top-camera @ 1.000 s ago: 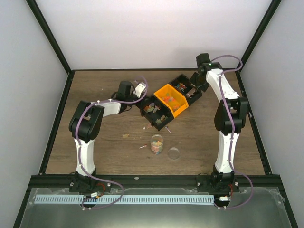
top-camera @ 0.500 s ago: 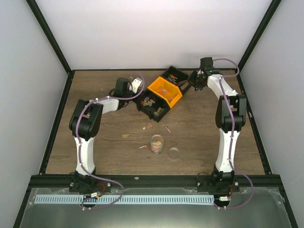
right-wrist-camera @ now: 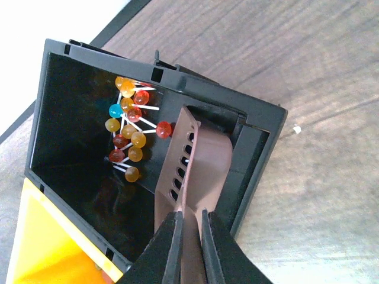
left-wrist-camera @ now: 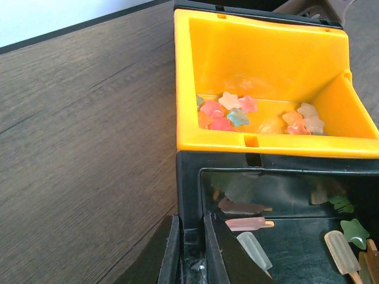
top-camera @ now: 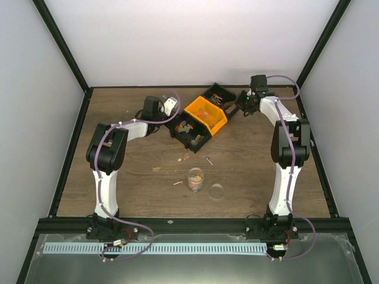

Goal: Pack the candies
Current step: Scoop the fake candies from the storage box.

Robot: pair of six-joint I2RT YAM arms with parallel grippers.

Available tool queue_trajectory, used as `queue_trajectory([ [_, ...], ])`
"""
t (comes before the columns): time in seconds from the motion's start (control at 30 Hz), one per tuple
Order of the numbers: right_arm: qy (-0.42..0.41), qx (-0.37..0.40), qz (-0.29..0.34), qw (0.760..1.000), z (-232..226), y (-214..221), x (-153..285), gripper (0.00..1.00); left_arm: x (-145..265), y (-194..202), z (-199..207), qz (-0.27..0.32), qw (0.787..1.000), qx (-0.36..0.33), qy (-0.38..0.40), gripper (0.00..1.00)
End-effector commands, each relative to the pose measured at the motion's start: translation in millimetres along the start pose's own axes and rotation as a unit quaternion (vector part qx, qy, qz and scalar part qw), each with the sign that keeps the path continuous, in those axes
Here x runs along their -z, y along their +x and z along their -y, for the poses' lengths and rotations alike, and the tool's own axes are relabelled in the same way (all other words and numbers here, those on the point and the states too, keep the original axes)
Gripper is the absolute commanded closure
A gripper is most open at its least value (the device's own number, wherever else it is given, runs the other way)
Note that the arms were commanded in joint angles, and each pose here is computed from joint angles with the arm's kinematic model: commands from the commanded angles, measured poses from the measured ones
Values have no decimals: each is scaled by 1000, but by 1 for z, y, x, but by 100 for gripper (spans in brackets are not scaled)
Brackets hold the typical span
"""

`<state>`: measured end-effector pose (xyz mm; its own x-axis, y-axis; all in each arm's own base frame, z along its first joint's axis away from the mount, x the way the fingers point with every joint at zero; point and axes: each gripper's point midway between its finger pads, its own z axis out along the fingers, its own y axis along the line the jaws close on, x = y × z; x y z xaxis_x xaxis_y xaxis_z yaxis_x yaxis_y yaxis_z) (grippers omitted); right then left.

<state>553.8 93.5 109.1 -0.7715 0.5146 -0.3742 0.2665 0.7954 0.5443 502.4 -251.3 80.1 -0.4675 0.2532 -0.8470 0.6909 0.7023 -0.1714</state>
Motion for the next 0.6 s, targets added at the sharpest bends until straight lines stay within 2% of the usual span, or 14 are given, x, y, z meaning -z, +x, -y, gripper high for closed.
queue_trajectory([
  [0.0,92,14,-119,989,50,86,-12,99,-6,89,72,-113,981,6,156,85],
  [0.1,93,16,-122,988,55,94,-9,99,1,81,76,-99,982,-5,163,74],
  [0.17,87,17,-123,988,53,95,-9,99,6,74,77,-91,982,-15,164,58],
  [0.23,85,16,-126,988,53,96,-10,99,12,61,79,-72,983,-24,170,52],
  [0.5,76,14,-131,988,51,98,-14,99,37,-12,55,40,987,4,158,48],
  [0.57,76,14,-131,988,51,98,-15,99,37,-26,47,52,988,11,148,43],
])
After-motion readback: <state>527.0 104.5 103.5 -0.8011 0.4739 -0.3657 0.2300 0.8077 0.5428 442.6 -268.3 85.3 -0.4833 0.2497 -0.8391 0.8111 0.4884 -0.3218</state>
